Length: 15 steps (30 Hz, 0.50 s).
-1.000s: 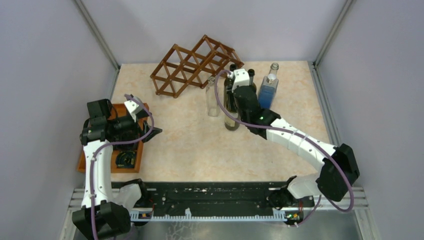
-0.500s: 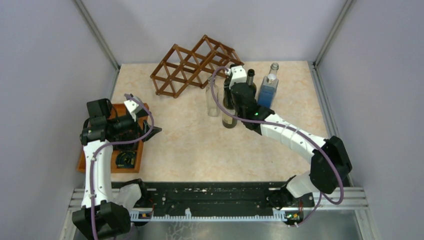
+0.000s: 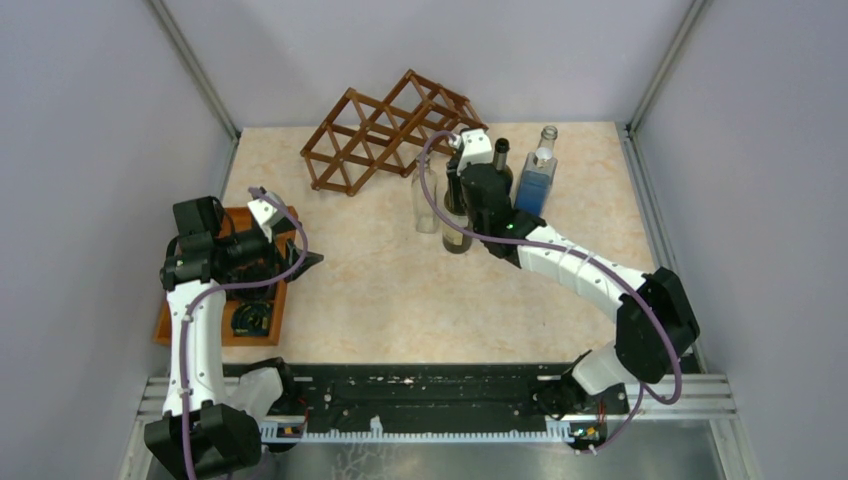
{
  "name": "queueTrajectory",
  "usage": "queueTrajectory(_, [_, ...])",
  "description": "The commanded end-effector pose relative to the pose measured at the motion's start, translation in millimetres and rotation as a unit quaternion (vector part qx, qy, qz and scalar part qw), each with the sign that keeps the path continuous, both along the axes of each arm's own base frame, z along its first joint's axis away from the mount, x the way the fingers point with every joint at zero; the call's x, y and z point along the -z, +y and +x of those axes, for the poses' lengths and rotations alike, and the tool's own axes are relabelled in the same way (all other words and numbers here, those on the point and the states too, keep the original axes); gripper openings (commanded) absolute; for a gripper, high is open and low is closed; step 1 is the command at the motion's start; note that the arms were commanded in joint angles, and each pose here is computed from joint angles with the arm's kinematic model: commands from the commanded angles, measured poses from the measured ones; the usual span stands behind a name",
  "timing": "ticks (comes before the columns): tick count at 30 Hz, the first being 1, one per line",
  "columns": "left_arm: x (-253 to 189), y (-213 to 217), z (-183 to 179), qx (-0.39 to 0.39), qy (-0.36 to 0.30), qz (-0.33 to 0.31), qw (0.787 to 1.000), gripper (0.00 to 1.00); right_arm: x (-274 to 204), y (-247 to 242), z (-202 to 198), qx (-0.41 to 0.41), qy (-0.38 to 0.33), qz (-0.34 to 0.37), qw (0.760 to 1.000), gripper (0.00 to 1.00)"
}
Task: Take the wine bottle off the wine rack
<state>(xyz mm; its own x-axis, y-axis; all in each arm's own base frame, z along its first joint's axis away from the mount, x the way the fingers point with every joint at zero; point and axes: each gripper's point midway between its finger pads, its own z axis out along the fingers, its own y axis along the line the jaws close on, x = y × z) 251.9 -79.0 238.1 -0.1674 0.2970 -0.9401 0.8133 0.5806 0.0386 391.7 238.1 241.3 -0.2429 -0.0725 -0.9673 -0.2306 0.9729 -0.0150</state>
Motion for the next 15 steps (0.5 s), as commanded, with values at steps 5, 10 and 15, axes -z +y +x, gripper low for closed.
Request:
queueTrajectory(5, [-3.5,-1.9,-1.2,0.002,-0.005,-0.007,1.000,0.99,-52.1,0.0,6.6,0.011,-0.054,0.072,0.996,0.54])
queueTrajectory(10, [-2.4,-2.1,-1.4,0.001,0.001,-0.011,1.000,0.99,-60.7,-5.4,0.2,0.015,-0.053,0.081,0.995,0.98])
queueTrajectory(15, [-1.2,-1.6,-0.1,-0.004,0.007,-0.014,1.000,0.99,-69.8,-15.8,-10.6,0.022,-0.051,0.088,0.995,0.99])
